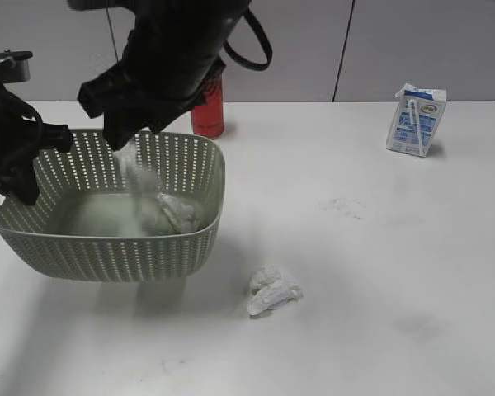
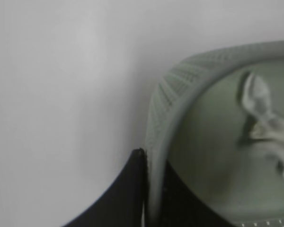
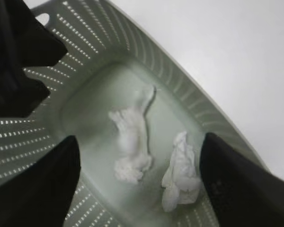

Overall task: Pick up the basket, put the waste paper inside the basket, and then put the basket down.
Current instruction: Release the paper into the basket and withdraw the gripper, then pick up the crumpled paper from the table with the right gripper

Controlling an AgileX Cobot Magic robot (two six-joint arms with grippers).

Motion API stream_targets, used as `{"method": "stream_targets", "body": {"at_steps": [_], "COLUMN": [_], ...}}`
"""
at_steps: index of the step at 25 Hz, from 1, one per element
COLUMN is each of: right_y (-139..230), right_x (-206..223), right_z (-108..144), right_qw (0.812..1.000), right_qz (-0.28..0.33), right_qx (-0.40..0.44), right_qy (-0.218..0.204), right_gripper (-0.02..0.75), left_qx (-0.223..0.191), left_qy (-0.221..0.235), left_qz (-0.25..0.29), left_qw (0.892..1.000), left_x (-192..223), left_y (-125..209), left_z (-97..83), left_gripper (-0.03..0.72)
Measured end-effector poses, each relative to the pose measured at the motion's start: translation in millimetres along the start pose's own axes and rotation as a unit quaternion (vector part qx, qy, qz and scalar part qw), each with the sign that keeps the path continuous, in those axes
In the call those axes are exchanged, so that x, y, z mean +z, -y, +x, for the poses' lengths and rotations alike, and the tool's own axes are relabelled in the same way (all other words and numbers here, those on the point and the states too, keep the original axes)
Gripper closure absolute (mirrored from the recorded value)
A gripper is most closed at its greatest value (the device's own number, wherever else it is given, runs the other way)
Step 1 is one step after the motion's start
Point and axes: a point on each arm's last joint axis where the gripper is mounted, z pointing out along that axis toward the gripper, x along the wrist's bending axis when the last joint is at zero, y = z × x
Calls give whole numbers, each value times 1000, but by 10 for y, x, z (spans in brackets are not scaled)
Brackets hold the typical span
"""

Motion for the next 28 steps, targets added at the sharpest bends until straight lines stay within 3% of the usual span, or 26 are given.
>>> {"method": "stream_targets", "body": {"at_steps": [2,6,10,13,19,24,28], "right_y": [1,-72,-76,42,772,1305,1472], "right_x": [-28,-396,-964,-1056,-306,265,525], "right_z": [-52,-288,-679,-887,-903,-739,-558], "right_qw": [1000,999,995,990,971,966,969], "right_qz": [8,16,4,18,169,169,150], "right_qx": [6,20,51,79,139,161,156], "right_qy": [7,41,90,113,97,110,118], "right_gripper": [118,127,147,160,167,167,167], "left_qx": [0,0,-11,-14,-32,-34,-38], "left_qy": [0,-8,-13,-18,-24,-18,-11], "left_qz": [0,1,9,21,35,32,30], "left_qw": [1000,1000,1000,1000,999,999,999], "left_x": [0,-2,-20,-40,-71,-72,-71], "left_y": [0,-3,-16,-8,23,17,14], "left_z": [1,41,261,474,775,777,765], "left_gripper": [683,683,683,683,683,683,683]}}
